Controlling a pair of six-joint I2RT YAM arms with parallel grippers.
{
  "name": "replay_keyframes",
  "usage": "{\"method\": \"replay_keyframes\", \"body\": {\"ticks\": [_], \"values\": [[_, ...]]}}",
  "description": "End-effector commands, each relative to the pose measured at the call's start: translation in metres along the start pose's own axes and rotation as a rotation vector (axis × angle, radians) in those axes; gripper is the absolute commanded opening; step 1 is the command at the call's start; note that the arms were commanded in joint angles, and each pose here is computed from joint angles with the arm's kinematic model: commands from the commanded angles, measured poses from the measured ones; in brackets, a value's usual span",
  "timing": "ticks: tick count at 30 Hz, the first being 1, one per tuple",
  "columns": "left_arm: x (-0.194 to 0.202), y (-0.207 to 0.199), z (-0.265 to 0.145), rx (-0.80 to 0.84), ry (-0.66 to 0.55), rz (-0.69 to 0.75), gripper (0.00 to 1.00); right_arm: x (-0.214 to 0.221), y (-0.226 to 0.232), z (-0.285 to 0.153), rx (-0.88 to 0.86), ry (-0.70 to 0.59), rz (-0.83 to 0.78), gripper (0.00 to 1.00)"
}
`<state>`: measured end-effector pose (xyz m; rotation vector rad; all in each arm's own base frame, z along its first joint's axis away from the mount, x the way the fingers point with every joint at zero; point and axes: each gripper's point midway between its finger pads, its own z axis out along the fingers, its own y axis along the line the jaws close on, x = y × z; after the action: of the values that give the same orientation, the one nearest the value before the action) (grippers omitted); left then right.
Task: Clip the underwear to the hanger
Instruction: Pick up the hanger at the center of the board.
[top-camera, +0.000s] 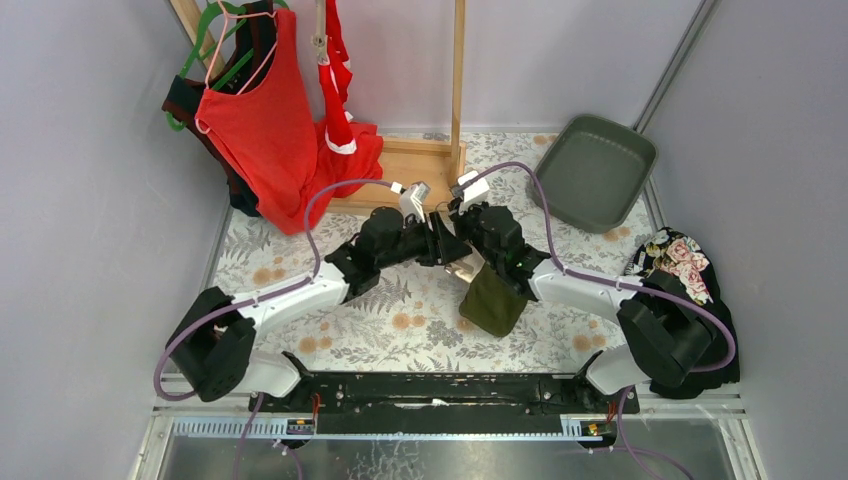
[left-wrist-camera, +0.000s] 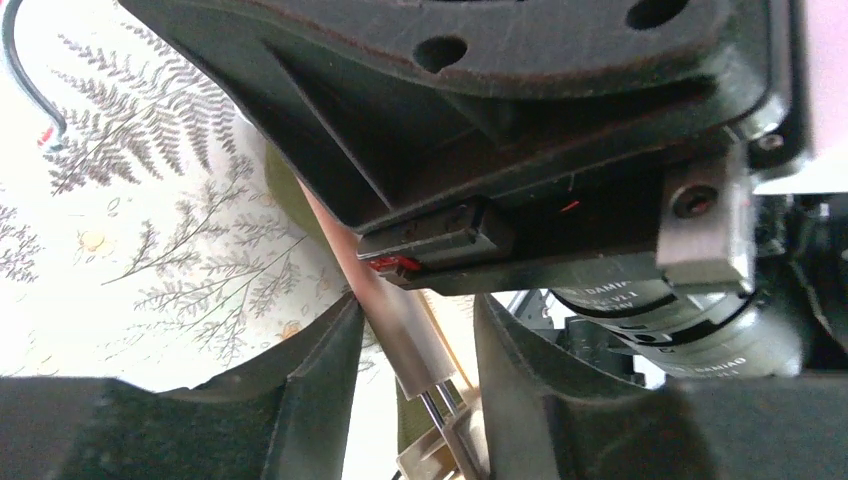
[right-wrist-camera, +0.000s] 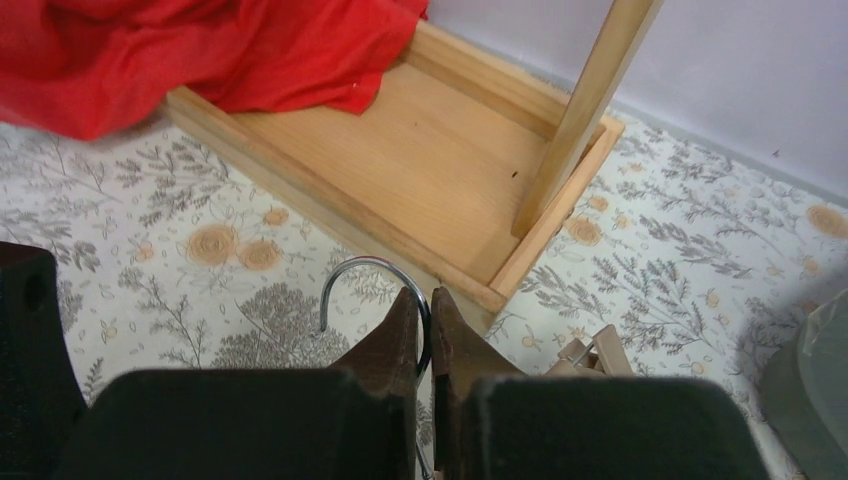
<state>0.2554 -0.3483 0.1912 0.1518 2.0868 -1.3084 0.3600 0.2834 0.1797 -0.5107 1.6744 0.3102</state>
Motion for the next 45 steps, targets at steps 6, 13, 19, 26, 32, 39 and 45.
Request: {"method": "replay_keyframes", "body": {"ticks": [6, 13, 19, 26, 32, 39, 45], "values": [[-0.056, -0.105, -0.042, 0.399, -0.269, 0.130, 0.44, -0.004, -0.005, -0.007, 0.033, -0.011, -0.008, 0.00], [-0.073, -0.095, -0.066, 0.272, -0.369, 0.146, 0.56, -0.010, -0.006, -0.017, 0.020, -0.048, -0.017, 0.00], [-0.084, -0.083, -0.077, 0.172, -0.423, 0.153, 0.65, -0.022, -0.002, -0.028, -0.054, -0.231, -0.025, 0.00], [-0.083, -0.057, -0.071, 0.054, -0.425, 0.135, 0.71, -0.052, -0.025, -0.039, 0.018, -0.516, 0.096, 0.00], [-0.077, -0.030, -0.059, -0.039, -0.411, 0.139, 0.74, -0.066, -0.032, -0.036, 0.069, -0.623, 0.092, 0.00], [-0.087, 0.002, -0.061, -0.185, -0.473, 0.202, 0.90, -0.085, -0.021, -0.045, -0.013, -0.679, 0.031, 0.00], [-0.094, 0.017, -0.056, -0.249, -0.456, 0.303, 0.95, -0.118, -0.019, -0.061, -0.047, -0.771, -0.006, 0.00]]}}
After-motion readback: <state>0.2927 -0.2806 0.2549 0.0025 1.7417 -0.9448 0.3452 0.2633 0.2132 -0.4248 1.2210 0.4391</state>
